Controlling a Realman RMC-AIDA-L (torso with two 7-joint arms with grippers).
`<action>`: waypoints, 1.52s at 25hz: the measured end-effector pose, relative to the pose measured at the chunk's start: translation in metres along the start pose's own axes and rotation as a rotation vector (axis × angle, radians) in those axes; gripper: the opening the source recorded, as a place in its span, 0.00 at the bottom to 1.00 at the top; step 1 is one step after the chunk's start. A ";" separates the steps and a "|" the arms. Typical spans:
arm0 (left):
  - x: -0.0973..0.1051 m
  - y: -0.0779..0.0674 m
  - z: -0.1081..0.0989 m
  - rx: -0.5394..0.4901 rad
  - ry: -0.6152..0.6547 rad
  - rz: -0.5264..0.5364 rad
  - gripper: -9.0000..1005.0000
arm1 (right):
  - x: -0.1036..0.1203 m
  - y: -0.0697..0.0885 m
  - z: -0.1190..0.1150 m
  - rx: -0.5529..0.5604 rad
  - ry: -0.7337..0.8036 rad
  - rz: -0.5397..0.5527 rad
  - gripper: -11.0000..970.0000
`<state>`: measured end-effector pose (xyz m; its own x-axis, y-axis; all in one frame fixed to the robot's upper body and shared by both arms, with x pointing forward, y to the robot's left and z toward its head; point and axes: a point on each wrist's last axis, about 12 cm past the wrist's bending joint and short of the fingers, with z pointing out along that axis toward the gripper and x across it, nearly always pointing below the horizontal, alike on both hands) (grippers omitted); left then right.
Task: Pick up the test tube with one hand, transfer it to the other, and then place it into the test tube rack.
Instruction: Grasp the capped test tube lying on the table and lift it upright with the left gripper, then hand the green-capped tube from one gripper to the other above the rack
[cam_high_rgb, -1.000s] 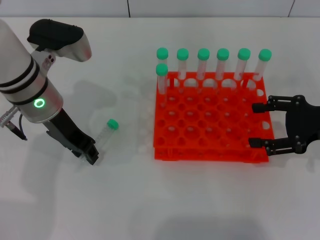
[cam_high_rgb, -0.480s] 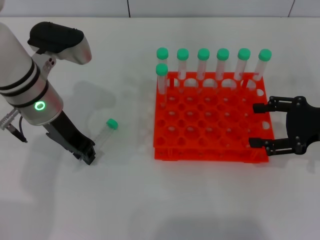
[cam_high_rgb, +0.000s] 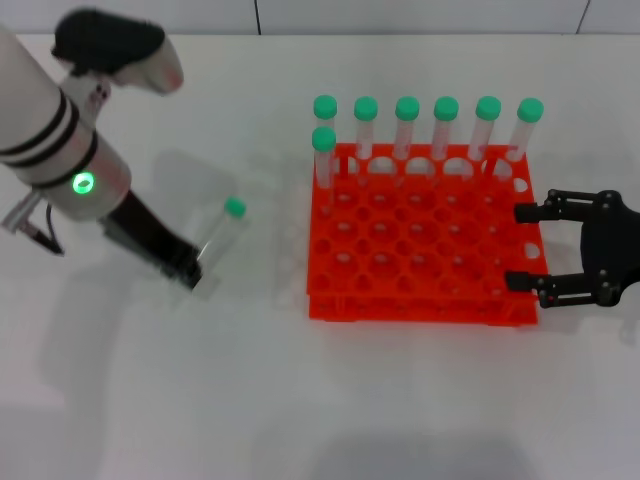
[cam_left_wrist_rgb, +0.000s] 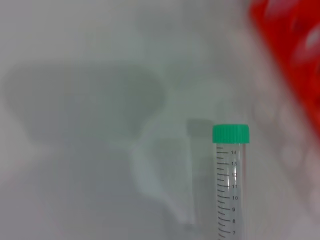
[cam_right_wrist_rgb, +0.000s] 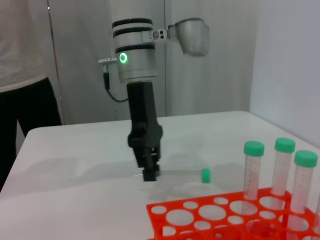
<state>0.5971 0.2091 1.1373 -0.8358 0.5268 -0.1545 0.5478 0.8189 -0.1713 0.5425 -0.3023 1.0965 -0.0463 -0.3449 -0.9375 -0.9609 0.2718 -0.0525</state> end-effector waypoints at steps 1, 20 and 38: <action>-0.002 -0.001 -0.004 -0.002 -0.030 0.005 0.20 | 0.000 0.000 -0.002 0.004 -0.007 0.001 0.83; -0.025 0.008 -0.031 0.053 -0.969 0.316 0.22 | 0.001 0.002 -0.006 0.024 -0.039 0.007 0.83; -0.039 -0.016 0.009 0.387 -0.914 0.653 0.25 | -0.003 0.005 -0.001 0.007 -0.071 0.000 0.83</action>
<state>0.6214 0.1732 1.1371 -0.1443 0.3324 -0.9320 0.9665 0.2495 -0.0606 0.5373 -0.3001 1.0997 -0.0261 -0.2800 -0.9596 -0.9590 0.2780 -0.0550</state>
